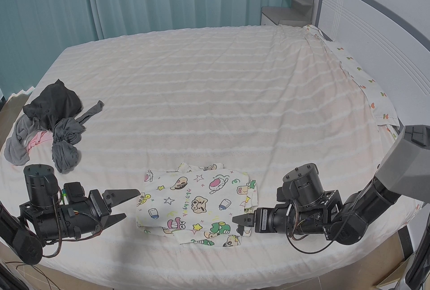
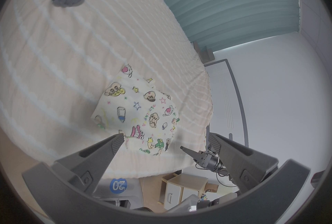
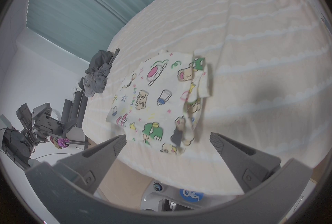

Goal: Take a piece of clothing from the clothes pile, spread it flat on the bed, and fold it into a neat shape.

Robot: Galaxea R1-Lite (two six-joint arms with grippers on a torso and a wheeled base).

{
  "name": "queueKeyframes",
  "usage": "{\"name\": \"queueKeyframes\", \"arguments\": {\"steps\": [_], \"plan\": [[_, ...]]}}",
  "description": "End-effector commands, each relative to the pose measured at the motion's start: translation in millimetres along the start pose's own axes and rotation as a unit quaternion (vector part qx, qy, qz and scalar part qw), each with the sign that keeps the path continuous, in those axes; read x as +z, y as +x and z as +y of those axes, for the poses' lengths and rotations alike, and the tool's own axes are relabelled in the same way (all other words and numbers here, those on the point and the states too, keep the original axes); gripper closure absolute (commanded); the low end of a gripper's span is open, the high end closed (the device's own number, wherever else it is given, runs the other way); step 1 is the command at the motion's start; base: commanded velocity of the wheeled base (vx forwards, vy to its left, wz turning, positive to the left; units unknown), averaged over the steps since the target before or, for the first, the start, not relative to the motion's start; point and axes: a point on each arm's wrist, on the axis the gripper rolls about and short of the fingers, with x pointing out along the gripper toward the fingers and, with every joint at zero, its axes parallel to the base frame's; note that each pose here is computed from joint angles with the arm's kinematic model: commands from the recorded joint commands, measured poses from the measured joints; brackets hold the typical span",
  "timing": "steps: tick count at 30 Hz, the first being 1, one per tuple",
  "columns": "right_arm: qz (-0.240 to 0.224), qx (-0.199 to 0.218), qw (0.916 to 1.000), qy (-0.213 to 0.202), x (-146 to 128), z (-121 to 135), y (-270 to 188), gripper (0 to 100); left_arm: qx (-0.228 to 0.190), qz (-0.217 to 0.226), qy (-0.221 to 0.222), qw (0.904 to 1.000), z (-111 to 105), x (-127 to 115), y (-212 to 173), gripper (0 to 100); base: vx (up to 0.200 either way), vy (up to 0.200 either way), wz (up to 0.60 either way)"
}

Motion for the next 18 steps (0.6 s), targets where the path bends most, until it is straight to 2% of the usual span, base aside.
{"name": "queueKeyframes", "arguments": {"steps": [1, 7, 14, 18], "plan": [[-0.004, -0.004, 1.0000, 0.005, 3, -4, -2, 0, -0.007, -0.004, 0.008, 0.9999, -4, 3, 2, 0, 0.200, 0.000, 0.00], [-0.006, -0.014, 0.9998, 0.014, 6, -12, 0, 0, 0.019, 0.009, 0.041, 0.9989, 8, 5, 16, 0, 0.200, 0.000, 0.00], [0.011, -0.028, 0.9994, 0.015, -2, -20, 13, 0, 0.079, 0.014, 0.104, 0.9913, 37, 11, 20, 0, 0.000, 0.000, 0.00], [0.006, -0.023, 0.9996, 0.015, -4, -22, 24, 0, 0.126, 0.040, 0.163, 0.9777, 65, 13, 24, 0, 0.000, 0.000, 0.00]]}}
